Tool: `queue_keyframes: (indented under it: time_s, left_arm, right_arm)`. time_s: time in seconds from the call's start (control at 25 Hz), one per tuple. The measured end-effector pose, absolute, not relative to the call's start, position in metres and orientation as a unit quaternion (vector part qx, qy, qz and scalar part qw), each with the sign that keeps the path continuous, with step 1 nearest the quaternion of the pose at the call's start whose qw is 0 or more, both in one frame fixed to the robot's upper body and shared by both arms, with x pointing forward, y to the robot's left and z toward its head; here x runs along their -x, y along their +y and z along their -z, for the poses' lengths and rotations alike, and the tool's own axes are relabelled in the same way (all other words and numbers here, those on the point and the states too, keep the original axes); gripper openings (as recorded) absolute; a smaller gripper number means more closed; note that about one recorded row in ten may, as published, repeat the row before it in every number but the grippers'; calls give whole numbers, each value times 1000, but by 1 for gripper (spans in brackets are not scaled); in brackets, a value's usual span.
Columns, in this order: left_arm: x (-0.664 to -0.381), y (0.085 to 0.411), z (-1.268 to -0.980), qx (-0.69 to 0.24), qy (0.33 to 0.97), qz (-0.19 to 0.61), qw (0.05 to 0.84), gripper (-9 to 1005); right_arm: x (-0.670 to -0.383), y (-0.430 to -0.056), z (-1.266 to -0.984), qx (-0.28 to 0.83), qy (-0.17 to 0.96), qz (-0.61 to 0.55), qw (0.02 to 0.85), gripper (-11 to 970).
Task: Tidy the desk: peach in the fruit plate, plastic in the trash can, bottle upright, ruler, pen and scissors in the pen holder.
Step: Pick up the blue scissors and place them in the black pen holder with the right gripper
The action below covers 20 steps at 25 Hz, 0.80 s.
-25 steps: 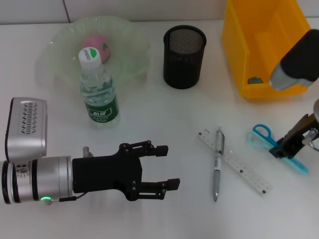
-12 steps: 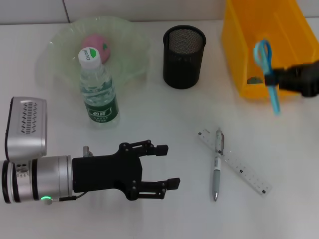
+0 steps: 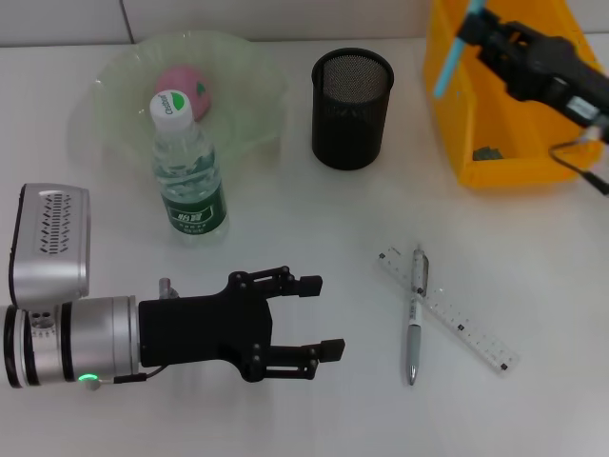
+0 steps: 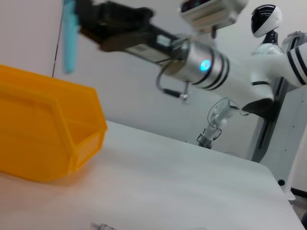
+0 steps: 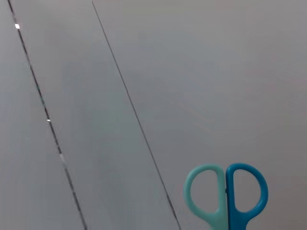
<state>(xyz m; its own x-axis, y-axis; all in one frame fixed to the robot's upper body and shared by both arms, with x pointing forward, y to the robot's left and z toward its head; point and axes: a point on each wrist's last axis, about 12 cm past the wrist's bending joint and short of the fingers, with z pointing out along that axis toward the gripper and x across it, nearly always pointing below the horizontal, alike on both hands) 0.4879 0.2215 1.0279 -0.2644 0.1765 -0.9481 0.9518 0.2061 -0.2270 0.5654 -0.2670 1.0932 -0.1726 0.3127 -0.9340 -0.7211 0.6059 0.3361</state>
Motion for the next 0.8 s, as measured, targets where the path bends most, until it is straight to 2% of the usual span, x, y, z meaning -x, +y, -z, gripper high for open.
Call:
queue_keyframes:
  time_s: [0.2,0.44,0.76,0.8]
  left_arm:
    - [-488,221,-1029,-434,649,459,425,817]
    - [-488,221,-1029,-433,649,459,425,816]
    - [-489,221,-1029,-432,650,458,427,816]
    - [-489,221,-1029,-431,650,457,428,816]
  right_arm:
    - [-596,-227,-1091,148,652,-391,632,211]
    - [-623,-201,-1097,153,682,-367,614,211]
    - [-629,-187,-1090,182,715,-351,577,212]
    - [-628,-187,-1090,182,715,-351,577,236]
